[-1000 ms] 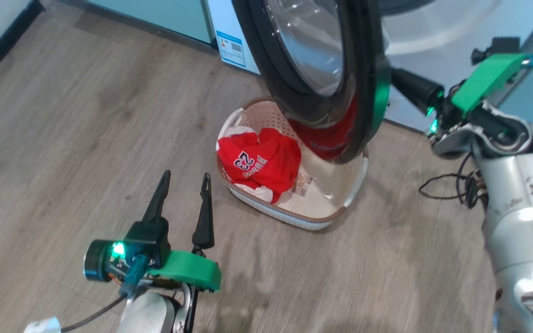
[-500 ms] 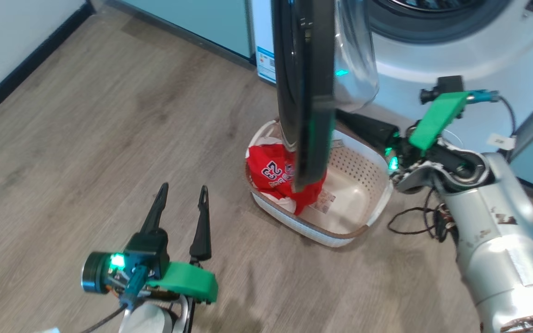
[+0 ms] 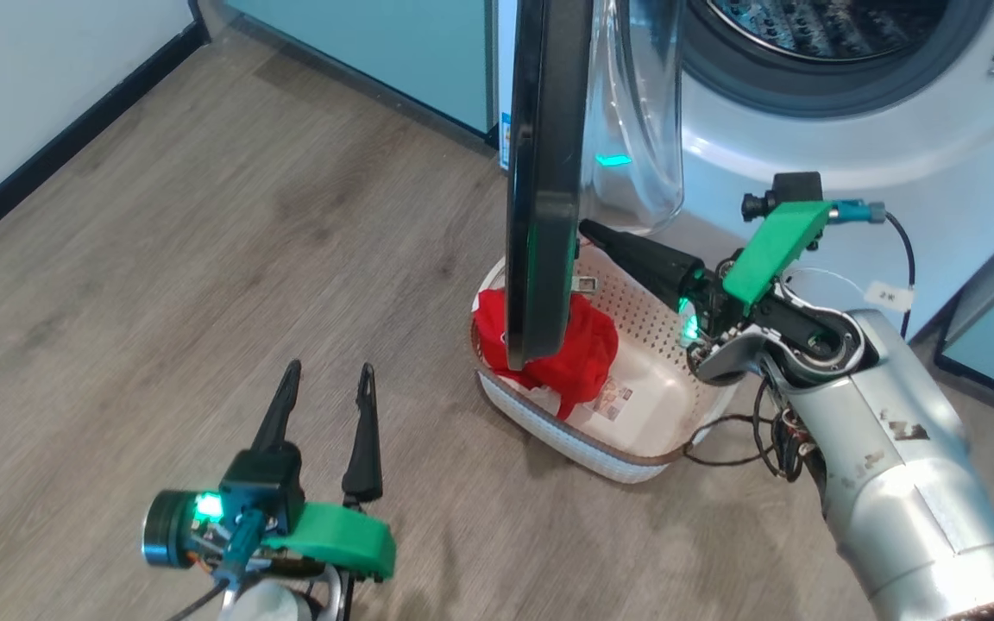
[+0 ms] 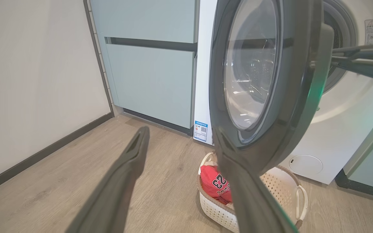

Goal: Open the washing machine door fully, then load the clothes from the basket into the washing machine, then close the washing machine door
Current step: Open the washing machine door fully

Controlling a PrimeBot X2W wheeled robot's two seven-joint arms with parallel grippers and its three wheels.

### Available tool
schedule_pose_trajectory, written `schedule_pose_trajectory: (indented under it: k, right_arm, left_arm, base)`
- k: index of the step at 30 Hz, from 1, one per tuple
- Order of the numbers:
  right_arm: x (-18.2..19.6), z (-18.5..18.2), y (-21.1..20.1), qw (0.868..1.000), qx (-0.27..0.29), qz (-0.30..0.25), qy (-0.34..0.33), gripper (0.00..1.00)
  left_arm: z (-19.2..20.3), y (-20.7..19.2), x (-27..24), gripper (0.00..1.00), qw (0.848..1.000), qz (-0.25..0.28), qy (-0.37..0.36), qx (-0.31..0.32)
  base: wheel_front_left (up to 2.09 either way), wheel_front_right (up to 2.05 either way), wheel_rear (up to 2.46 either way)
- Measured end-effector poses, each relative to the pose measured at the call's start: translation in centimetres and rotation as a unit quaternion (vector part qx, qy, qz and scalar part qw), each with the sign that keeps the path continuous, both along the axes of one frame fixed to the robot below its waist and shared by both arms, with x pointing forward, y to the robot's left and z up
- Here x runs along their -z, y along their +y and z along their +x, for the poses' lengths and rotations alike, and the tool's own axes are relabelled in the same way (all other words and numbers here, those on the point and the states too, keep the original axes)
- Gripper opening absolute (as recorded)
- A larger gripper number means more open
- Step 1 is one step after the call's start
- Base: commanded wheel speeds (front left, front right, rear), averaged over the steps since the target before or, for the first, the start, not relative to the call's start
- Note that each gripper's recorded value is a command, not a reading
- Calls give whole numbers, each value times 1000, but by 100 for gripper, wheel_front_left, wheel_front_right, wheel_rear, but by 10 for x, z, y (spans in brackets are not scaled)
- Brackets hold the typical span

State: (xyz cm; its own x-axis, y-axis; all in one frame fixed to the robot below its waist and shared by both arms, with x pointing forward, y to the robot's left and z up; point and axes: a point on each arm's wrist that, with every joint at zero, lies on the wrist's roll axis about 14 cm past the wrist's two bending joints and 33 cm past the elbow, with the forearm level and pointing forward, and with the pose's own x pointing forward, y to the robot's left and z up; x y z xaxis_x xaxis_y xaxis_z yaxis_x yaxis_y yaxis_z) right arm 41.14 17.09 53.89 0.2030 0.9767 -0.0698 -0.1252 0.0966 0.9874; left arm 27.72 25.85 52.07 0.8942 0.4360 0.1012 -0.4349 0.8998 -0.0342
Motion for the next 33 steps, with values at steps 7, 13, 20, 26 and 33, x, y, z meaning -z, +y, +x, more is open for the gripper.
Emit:
schedule_pose_trajectory:
  k: [7,13,20,26,33]
  right_arm:
    - [7,4,-21,999,42,-11,-2,0]
    - [28,12,-73,983,125,-95,-98,0]
    - [29,1,-124,912,197,-189,-308,0]
    - [9,4,-172,796,257,-236,-494,0]
    - [-52,14,-219,713,392,-220,-539,0]
  left_arm:
    - [1,-1,-1,100,1000,1,-4,4]
    - [9,-8,-7,100,1000,0,-18,25]
    - [21,-11,-16,100,998,9,-34,43]
    - [34,-14,-24,100,997,12,-47,62]
    - [49,-28,-25,100,993,-2,-53,104]
  base:
    - [0,0,0]
    - [0,0,0]
    - [0,0,0]
    - [0,0,0]
    - [0,0,0]
